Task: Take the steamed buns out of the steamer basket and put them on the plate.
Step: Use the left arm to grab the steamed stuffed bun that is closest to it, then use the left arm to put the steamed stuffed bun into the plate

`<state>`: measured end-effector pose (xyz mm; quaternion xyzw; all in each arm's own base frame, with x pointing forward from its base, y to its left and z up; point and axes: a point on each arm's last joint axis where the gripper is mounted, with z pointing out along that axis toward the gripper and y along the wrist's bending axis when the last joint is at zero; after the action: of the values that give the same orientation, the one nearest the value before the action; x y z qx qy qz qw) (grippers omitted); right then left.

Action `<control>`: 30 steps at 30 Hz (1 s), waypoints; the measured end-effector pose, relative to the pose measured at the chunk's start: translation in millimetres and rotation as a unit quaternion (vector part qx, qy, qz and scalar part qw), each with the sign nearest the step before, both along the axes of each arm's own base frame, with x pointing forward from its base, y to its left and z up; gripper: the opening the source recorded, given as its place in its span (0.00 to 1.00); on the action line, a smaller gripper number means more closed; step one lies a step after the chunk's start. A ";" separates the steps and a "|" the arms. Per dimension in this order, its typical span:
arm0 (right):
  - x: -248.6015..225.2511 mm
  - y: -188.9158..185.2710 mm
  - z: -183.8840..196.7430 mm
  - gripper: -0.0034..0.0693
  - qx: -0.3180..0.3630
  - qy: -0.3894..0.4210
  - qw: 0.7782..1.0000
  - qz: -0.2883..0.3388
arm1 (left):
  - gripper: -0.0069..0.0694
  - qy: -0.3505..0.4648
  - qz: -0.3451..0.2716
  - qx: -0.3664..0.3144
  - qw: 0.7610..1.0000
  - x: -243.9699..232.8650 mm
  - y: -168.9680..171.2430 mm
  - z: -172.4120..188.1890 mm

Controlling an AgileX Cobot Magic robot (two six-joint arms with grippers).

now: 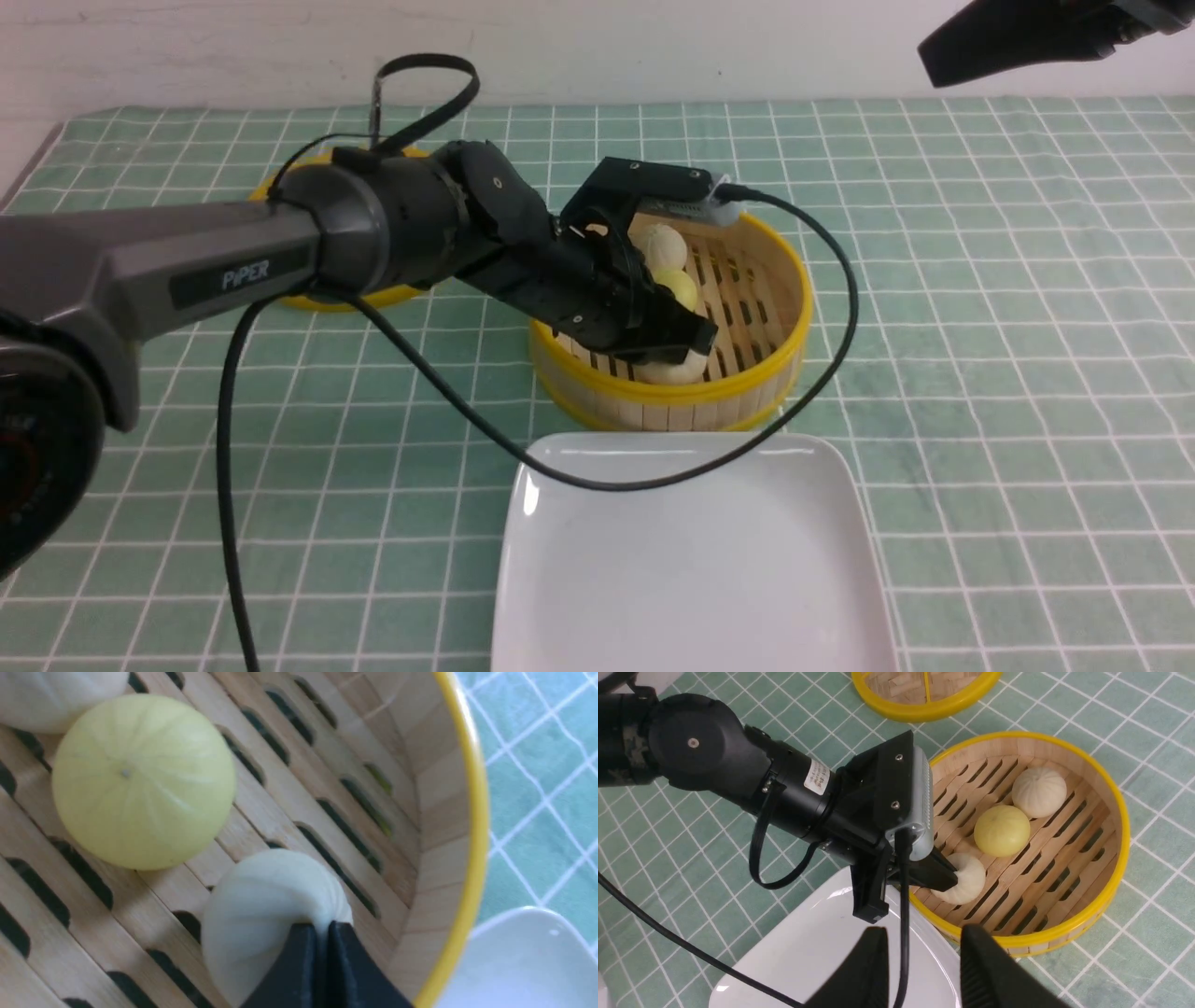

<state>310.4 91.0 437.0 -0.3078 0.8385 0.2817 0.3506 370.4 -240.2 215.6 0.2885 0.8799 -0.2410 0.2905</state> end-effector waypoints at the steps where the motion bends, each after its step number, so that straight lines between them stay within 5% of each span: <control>1: 0.0 0.1 0.1 0.38 0.001 0.000 1.000 0.000 | 0.12 -0.007 -0.004 -0.001 1.000 -2.2 1.0 7.6; 9: -0.1 0.3 0.3 0.38 0.002 0.000 1.000 0.001 | 0.12 -0.113 -0.033 -0.013 0.993 -43.8 26.1 114.4; 15: -0.1 0.3 0.3 0.38 0.003 0.000 1.000 0.001 | 0.12 -0.101 -0.028 -0.003 0.994 -85.6 50.4 161.5; 21: -0.1 0.3 0.3 0.38 0.002 0.000 1.000 0.001 | 0.12 -0.018 -0.057 0.056 0.997 -108.6 62.5 155.8; 30: -0.1 0.3 0.3 0.38 0.002 0.000 1.000 0.001 | 0.12 0.060 -0.047 0.086 0.993 -111.4 64.5 76.4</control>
<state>310.3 91.3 437.3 -0.3074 0.8377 0.2839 0.3509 259.0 -175.7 292.0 0.3385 0.8987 -0.1947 0.1998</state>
